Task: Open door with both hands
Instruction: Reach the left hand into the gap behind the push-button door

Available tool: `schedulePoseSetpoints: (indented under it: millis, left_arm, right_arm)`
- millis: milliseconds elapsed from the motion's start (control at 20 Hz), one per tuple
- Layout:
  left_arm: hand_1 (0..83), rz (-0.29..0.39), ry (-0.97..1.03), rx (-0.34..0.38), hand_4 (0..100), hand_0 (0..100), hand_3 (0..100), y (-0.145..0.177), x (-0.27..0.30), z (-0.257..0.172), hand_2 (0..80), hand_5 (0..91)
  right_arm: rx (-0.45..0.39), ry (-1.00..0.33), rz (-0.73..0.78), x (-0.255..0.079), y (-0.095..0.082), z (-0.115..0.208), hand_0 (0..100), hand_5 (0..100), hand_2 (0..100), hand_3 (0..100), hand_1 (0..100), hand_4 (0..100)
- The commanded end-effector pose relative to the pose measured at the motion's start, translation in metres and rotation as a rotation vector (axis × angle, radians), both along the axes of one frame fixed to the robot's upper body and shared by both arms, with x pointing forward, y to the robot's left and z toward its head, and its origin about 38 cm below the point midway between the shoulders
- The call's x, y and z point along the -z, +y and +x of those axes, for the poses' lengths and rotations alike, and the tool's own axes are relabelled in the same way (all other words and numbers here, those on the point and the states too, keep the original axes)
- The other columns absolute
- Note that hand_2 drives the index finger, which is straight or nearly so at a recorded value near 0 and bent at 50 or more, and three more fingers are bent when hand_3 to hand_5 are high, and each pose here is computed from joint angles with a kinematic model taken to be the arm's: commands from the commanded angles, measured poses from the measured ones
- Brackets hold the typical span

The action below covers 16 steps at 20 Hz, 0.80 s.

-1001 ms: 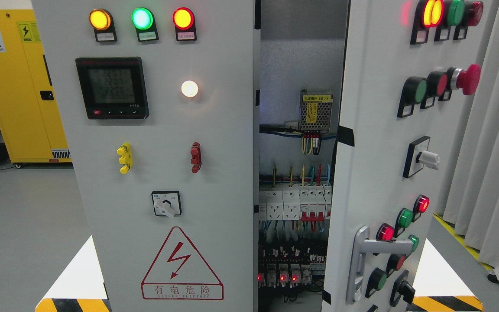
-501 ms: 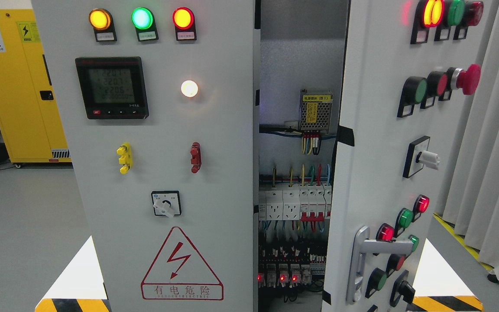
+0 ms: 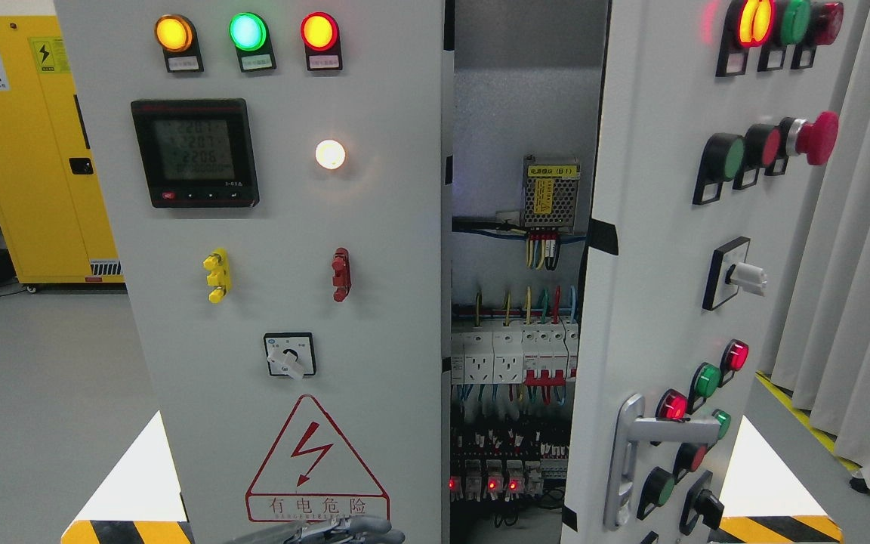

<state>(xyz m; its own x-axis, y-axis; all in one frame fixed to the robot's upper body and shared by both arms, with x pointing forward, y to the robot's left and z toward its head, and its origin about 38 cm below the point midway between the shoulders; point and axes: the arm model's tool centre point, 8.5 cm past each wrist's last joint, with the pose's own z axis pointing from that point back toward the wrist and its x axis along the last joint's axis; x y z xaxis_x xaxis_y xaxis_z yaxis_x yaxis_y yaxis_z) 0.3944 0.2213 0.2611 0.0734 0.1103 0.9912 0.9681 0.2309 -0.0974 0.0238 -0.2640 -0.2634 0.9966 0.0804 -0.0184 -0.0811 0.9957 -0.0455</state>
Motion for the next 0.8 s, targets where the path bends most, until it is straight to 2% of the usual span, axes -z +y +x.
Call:
schedulePoseSetpoints:
  millis: [0,350,501,751]
  left_arm:
    - [55.6,-0.092,-0.032,0.144,0,12,0,-0.071,-0.061,0.029,0.0,0.0]
    - [55.6,-0.103,-0.03,0.171,0,12,0,-0.095,-0.106,0.054,0.0,0.0]
    - [55.6,-0.089,-0.019,0.164,0,12,0,-0.095,-0.116,0.061,0.0,0.0]
    - [55.6,-0.099,-0.001,0.192,0,12,0,-0.118,-0.156,0.078,0.0,0.0]
  right_arm:
    - [0.001,0.01,0.029,0.001,0.019,-0.007,0,0,4,0,50,0]
    - [0.003,0.01,0.029,0.001,0.019,-0.007,0,0,4,0,50,0]
    - [0.001,0.012,0.027,0.001,0.018,-0.007,0,0,4,0,50,0]
    - [0.001,0.01,0.028,0.001,0.018,-0.007,0,0,4,0,50,0]
